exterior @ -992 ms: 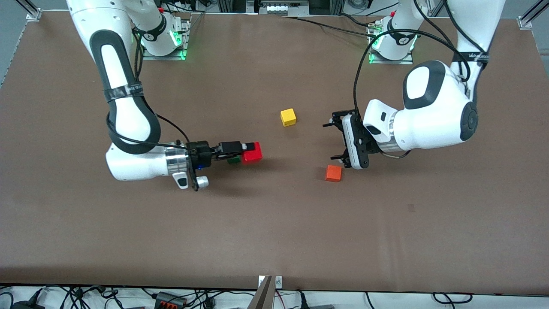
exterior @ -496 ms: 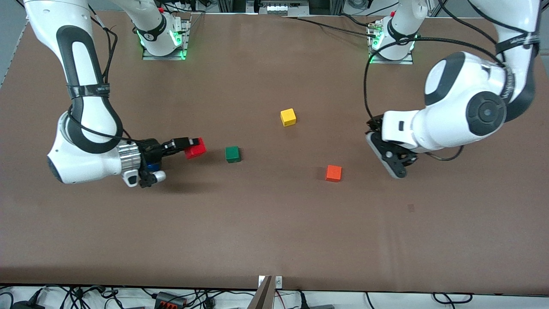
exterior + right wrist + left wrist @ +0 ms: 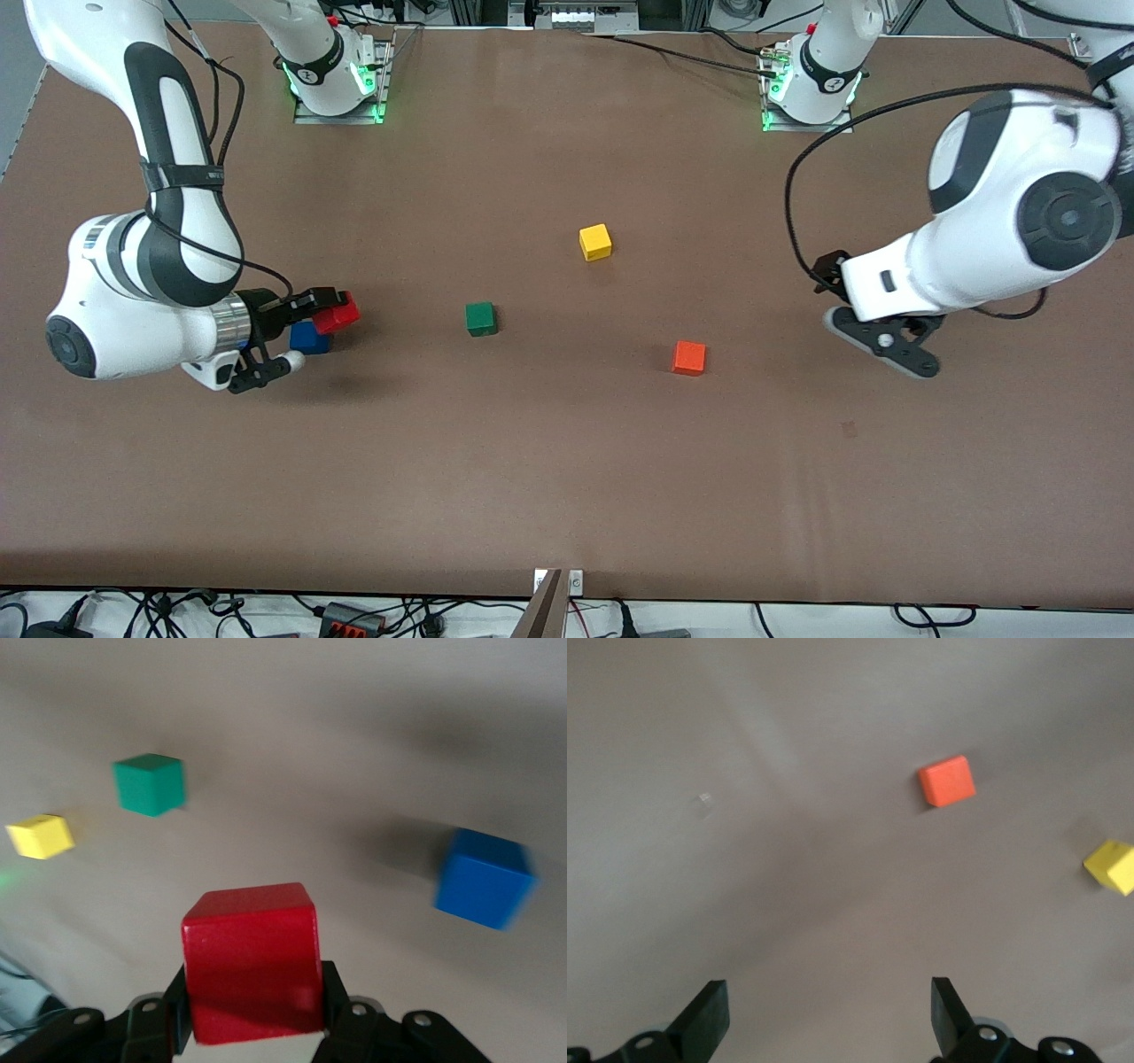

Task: Pass red block to right arm, stack on blue

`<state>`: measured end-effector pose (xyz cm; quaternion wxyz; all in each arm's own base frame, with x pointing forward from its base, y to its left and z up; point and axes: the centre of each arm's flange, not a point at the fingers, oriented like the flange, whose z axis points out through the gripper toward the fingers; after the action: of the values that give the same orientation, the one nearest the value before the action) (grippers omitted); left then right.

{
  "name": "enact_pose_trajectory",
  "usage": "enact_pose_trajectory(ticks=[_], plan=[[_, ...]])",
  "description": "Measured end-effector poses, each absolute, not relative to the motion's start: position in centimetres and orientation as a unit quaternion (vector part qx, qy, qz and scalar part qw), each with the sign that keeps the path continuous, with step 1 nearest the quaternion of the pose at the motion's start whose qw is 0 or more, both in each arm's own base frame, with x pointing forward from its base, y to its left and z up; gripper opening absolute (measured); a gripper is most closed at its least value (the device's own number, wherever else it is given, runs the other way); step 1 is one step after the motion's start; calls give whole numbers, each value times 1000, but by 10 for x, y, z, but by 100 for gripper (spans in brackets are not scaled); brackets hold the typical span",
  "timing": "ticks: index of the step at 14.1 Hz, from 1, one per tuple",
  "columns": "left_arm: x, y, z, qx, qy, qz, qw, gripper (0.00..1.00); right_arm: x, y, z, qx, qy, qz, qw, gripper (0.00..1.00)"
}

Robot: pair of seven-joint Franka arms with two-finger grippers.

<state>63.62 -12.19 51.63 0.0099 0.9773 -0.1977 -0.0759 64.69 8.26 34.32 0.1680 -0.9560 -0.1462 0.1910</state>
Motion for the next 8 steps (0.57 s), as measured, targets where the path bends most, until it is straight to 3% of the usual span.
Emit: enact_pose_trajectory(ticks=[4, 8], plan=[[633, -89, 568, 999, -15, -49, -2, 100, 649, 52, 367, -966, -143, 177, 126, 57], [630, -71, 588, 999, 30, -31, -1, 100, 649, 25, 371, -969, -152, 187, 50, 57]])
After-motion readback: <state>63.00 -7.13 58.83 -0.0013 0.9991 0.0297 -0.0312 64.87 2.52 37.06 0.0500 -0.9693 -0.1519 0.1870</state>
